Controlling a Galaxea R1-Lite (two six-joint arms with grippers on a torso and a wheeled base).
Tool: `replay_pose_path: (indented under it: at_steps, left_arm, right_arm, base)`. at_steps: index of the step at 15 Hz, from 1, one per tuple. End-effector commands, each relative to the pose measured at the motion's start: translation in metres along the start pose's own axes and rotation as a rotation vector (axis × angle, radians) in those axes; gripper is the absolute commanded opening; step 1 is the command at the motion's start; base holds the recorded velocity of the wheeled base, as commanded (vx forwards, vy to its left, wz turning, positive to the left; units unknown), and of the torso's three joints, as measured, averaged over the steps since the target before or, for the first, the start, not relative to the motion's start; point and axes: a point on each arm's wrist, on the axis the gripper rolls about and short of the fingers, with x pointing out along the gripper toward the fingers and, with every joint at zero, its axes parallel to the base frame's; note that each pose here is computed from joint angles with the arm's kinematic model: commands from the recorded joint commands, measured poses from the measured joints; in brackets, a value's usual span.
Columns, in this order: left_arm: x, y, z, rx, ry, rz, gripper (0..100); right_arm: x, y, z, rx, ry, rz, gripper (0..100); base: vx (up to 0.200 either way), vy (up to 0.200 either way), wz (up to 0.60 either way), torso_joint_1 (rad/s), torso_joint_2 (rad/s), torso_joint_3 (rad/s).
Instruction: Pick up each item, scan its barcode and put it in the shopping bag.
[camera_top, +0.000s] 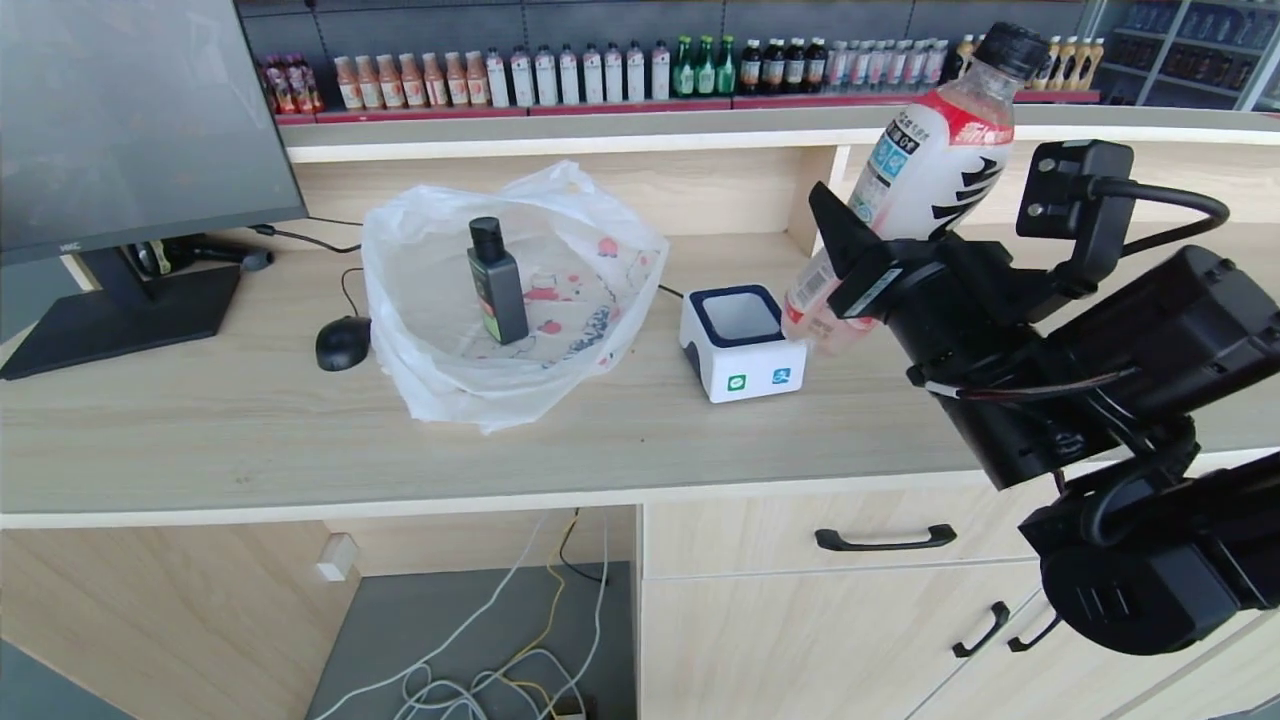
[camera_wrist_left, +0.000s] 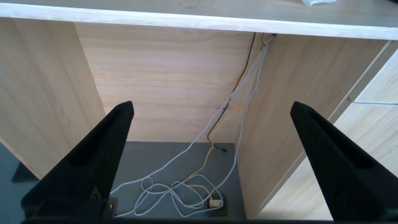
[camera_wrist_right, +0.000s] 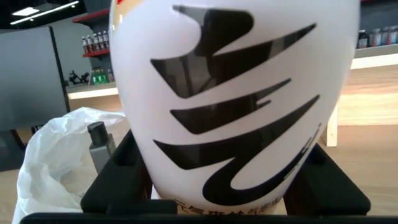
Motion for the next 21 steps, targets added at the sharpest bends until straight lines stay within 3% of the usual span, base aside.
replay_pose_path:
  at_steps: [1, 13, 18, 21]
  left_arm:
    - [0.0, 0.0, 0.0, -0.001, 0.0, -0.001, 100]
    - [0.0, 0.0, 0.0, -0.001, 0.0, -0.001, 100]
    - [0.0, 0.0, 0.0, 0.002, 0.0, -0.001, 100]
    - [0.0, 0.0, 0.0, 0.002, 0.0, -0.001, 100]
  right_arm:
    - [0.0, 0.001, -0.002, -0.003, 0.008, 0.002, 0]
    - [0.005, 0.002, -0.012, -0.001, 0.018, 0.005, 0]
    - [0.003, 0.008, -0.018, 0.003, 0.038, 0.02, 0]
    - [-0.002, 0.027, -0.023, 0.029, 0.058, 0.073, 0]
  base:
    - [0.0, 0.2, 0.0, -0.002, 0.0, 0.007]
    - [0.0, 0.2, 0.0, 0.002, 0.0, 0.003]
    - [0.0, 0.0, 0.0, 0.0, 0.0, 0.0]
    - [0.0, 0.0, 0.0, 0.0, 0.0, 0.0]
